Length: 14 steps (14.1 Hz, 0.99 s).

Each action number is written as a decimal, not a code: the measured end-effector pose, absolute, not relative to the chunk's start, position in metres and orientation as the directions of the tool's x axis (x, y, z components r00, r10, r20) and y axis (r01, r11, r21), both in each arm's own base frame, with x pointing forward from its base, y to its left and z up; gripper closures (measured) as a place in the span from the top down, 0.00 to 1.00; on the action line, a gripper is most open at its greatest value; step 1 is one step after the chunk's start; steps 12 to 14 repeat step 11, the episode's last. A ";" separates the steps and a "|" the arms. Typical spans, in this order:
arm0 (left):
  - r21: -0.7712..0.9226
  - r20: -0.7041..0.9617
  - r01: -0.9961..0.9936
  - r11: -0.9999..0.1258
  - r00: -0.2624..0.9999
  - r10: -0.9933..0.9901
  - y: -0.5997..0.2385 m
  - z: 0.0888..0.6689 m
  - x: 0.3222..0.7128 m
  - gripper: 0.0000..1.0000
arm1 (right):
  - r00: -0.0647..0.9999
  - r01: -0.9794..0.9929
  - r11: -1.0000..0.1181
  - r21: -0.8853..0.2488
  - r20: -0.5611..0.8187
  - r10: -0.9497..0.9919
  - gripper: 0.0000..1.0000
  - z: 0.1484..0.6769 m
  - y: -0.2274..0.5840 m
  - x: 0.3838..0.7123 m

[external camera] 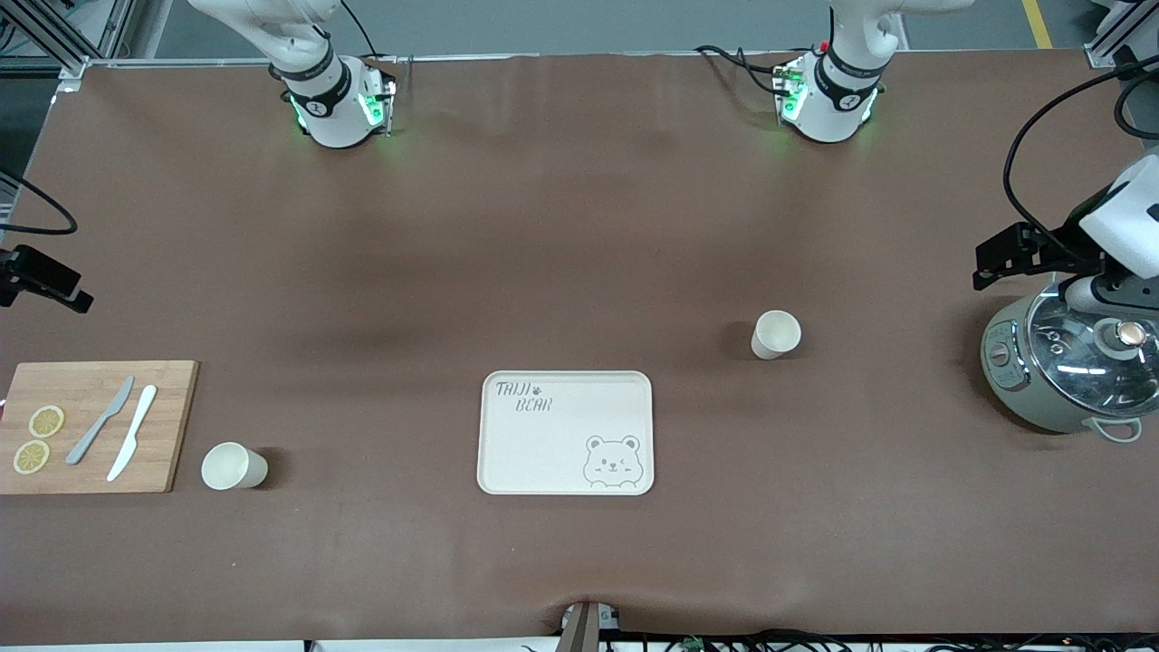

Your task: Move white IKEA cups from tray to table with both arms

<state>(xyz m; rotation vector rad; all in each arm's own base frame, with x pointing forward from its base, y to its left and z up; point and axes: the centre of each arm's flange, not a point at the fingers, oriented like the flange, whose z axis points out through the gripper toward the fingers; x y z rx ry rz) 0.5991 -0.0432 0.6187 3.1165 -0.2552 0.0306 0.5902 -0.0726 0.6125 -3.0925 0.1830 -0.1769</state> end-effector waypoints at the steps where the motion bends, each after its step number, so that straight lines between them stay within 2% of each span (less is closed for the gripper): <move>1: 0.013 0.025 -0.166 -0.986 0.986 -0.166 -0.045 0.622 0.598 1.00 | 0.987 -0.114 -0.992 -0.045 0.111 -0.118 1.00 0.613 -0.072 0.590; 14: -0.013 0.014 -0.178 -0.984 0.984 -0.178 -0.047 0.637 0.585 1.00 | 0.987 -0.110 -0.993 -0.040 0.112 -0.114 1.00 0.613 -0.070 0.589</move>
